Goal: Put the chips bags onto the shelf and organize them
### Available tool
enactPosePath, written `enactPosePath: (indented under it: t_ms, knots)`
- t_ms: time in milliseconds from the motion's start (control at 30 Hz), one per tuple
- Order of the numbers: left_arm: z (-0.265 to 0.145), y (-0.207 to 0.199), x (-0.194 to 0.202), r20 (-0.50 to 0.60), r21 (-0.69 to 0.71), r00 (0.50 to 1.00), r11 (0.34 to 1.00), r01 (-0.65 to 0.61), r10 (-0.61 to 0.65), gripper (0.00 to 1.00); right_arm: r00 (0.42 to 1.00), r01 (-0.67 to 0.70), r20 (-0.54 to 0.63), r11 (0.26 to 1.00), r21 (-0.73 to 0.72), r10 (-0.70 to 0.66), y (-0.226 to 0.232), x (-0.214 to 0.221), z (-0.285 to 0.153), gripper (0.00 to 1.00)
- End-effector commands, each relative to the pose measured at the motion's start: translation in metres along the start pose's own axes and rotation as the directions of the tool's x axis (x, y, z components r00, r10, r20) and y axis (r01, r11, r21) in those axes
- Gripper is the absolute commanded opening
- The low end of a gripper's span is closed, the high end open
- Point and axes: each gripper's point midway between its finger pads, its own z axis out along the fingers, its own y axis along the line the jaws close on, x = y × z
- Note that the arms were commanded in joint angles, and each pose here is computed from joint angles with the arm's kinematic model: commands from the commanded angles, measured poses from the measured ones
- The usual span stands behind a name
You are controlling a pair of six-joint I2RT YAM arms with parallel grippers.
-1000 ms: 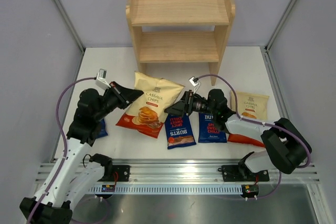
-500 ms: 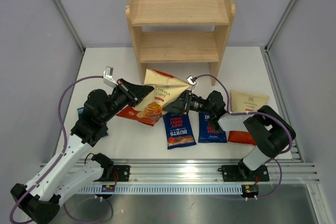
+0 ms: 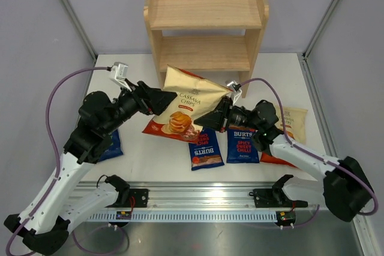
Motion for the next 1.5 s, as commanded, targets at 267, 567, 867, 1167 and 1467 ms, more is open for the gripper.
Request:
enactPosePath:
  t_ms: [267,567,867,1167,1467]
  knots:
    - [-0.044,-0.055,0.074,-0.164,0.597,0.857,0.741,-0.309,0.489,0.97,0.934,0.068,-0.350,0.998,-0.005,-0.065,0.067,-0.001,-0.021,0.02]
    - [-0.045,-0.058,0.072,-0.117,0.598,0.875,0.737,-0.316,0.470,0.27,0.908,0.123,-0.402,0.992,-0.011,-0.117,0.081,-0.005,-0.030,0.09]
    - [-0.035,-0.051,0.017,0.039,0.356,0.960,0.894,-0.272,0.277,0.15,0.966,0.256,-0.144,0.877,0.407,-0.215,0.052,-0.064,-0.052,0.99]
    - [-0.033,-0.061,-0.048,0.227,0.350,0.930,0.915,0.199,-0.289,0.12,0.961,0.204,0.144,0.956,0.211,-0.237,0.074,-0.061,-0.050,0.96]
    - [-0.031,-0.068,-0.067,0.203,0.582,0.770,0.707,0.401,-0.605,0.06,0.964,0.045,0.263,0.998,-0.044,-0.032,0.088,-0.065,-0.030,0.99]
